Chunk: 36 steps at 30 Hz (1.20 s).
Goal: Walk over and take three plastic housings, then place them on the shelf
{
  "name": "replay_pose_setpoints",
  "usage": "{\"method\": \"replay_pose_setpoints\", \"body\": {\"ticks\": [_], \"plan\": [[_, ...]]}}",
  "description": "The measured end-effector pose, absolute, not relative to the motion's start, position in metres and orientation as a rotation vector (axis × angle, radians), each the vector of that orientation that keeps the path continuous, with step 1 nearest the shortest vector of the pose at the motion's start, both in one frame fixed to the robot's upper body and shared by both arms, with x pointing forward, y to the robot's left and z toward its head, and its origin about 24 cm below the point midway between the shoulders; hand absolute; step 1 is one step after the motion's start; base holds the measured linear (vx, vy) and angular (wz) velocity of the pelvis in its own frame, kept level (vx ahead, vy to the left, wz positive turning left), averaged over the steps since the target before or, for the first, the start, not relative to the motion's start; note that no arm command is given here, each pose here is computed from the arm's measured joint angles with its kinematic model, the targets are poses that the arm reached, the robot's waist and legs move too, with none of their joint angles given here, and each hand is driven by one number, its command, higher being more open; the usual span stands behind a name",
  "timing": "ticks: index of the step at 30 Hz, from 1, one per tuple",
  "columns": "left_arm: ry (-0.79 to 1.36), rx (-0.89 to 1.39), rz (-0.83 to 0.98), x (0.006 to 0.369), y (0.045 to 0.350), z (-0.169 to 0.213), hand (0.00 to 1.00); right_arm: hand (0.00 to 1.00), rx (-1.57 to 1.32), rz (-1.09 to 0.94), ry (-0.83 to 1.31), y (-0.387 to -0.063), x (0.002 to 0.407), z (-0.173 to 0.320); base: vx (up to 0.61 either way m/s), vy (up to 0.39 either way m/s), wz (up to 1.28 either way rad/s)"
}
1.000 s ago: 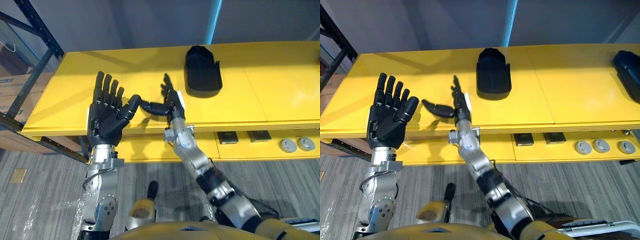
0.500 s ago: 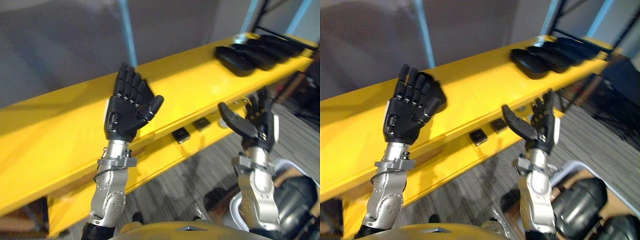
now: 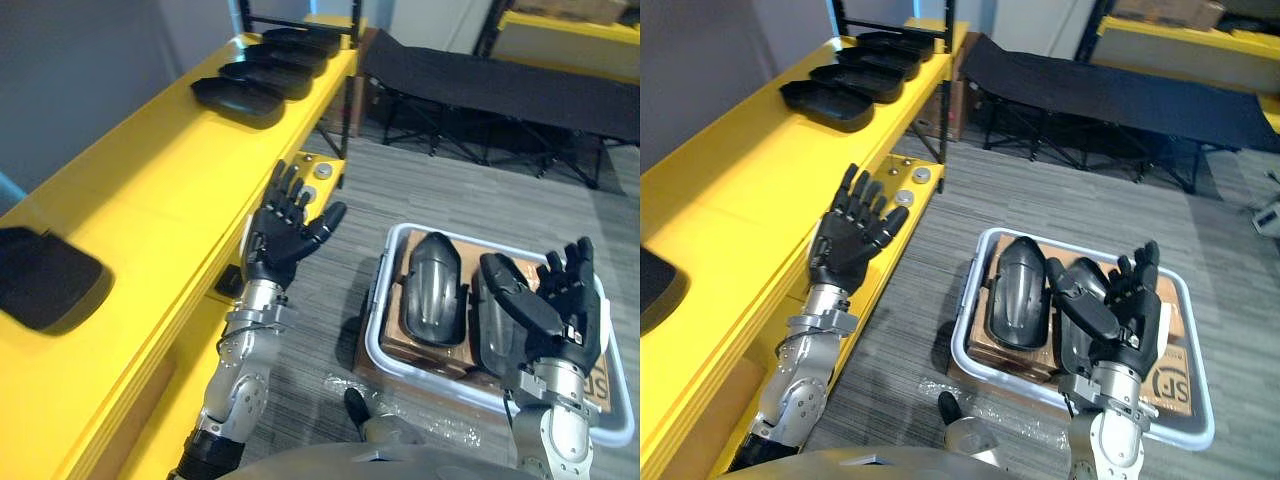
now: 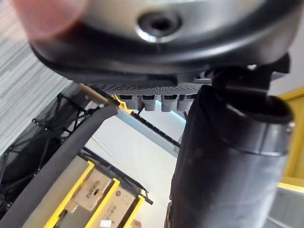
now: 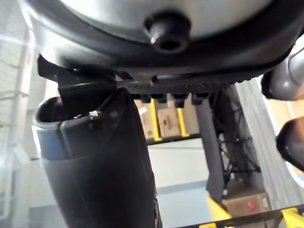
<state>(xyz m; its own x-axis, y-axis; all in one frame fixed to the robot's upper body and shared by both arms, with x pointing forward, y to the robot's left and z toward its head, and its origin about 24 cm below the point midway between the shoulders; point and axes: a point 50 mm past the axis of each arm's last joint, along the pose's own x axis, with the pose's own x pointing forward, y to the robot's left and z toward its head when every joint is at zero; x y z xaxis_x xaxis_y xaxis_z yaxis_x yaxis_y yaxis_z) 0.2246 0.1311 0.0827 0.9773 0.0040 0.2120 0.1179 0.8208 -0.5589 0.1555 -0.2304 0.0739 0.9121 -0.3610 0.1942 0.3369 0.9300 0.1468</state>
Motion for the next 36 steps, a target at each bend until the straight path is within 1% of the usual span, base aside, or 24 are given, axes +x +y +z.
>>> {"method": "replay_pose_setpoints", "body": {"ticks": [1,4,7,8,14,16,17,19,20,21,23,26,28,30,31,32,33,35,36], "plan": [[-0.211,-0.603,-0.033,0.22,0.139,0.081,1.0,1.0,0.094,-0.318,-0.236,-0.23,0.164,0.076,-0.01,0.17,-0.98],[-0.237,-0.597,0.004,0.219,0.152,0.083,1.0,1.0,0.097,-0.298,-0.241,-0.229,0.18,0.072,-0.04,0.166,-0.25],[-0.238,-0.592,0.032,0.219,0.158,0.082,1.0,1.0,0.12,-0.278,-0.222,-0.221,0.183,0.067,-0.13,0.135,0.33],[-0.232,-0.593,0.037,0.218,0.158,0.081,1.0,1.0,0.143,-0.265,-0.218,-0.213,0.185,0.065,-0.1,0.07,0.34],[-0.25,-0.556,-0.029,0.219,0.155,0.083,1.0,1.0,0.199,-0.21,-0.189,-0.196,0.188,0.055,-0.16,0.077,0.09],[-0.233,-0.509,-0.07,0.219,0.157,0.083,1.0,1.0,0.306,-0.173,-0.192,-0.189,0.188,0.052,-0.26,0.049,-0.36],[-0.219,-0.498,-0.078,0.218,0.158,0.082,1.0,1.0,0.325,-0.132,-0.216,-0.183,0.195,0.054,-0.38,0.013,-0.76],[-0.177,-0.483,-0.084,0.217,0.158,0.076,1.0,1.0,0.347,-0.012,-0.268,-0.159,0.218,0.064,-0.39,0.01,-0.73],[-0.172,-0.49,-0.089,0.216,0.158,0.075,1.0,1.0,0.347,0.016,-0.277,-0.154,0.223,0.067,-0.28,-0.039,-0.43],[-0.169,-0.52,-0.111,0.215,0.157,0.073,1.0,1.0,0.335,0.076,-0.285,-0.138,0.23,0.07,-0.19,-0.089,-0.34],[-0.17,-0.523,-0.146,0.212,0.155,0.072,1.0,1.0,0.318,0.14,-0.268,-0.117,0.234,0.068,-0.17,-0.207,-0.22],[-0.175,-0.522,-0.227,0.21,0.153,0.072,1.0,1.0,0.299,0.135,-0.203,-0.108,0.234,0.057,-0.11,-0.407,0.01],[-0.154,-0.526,-0.268,0.21,0.149,0.071,1.0,1.0,0.284,0.106,-0.153,-0.11,0.233,0.049,-0.07,-0.524,-0.19],[-0.121,-0.553,-0.297,0.209,0.137,0.066,1.0,1.0,0.249,0.073,-0.105,-0.122,0.232,0.042,-0.03,-0.531,-0.27],[-0.085,-0.592,-0.333,0.207,0.123,0.062,1.0,1.0,0.208,0.044,-0.057,-0.136,0.228,0.034,-0.03,-0.466,0.18],[-0.045,-0.632,-0.374,0.205,0.107,0.058,1.0,1.0,0.154,-0.009,0.003,-0.159,0.219,0.023,-0.04,-0.411,0.27],[-0.031,-0.649,-0.395,0.203,0.102,0.057,1.0,1.0,0.135,-0.036,0.032,-0.169,0.213,0.018,-0.03,-0.263,0.23],[-0.021,-0.687,-0.43,0.195,0.097,0.055,1.0,1.0,0.101,-0.109,0.086,-0.192,0.188,0.01,-0.05,-0.207,0.06],[-0.022,-0.689,-0.435,0.194,0.097,0.054,1.0,1.0,0.101,-0.118,0.087,-0.196,0.183,0.011,-0.07,-0.1,-0.15]]}}
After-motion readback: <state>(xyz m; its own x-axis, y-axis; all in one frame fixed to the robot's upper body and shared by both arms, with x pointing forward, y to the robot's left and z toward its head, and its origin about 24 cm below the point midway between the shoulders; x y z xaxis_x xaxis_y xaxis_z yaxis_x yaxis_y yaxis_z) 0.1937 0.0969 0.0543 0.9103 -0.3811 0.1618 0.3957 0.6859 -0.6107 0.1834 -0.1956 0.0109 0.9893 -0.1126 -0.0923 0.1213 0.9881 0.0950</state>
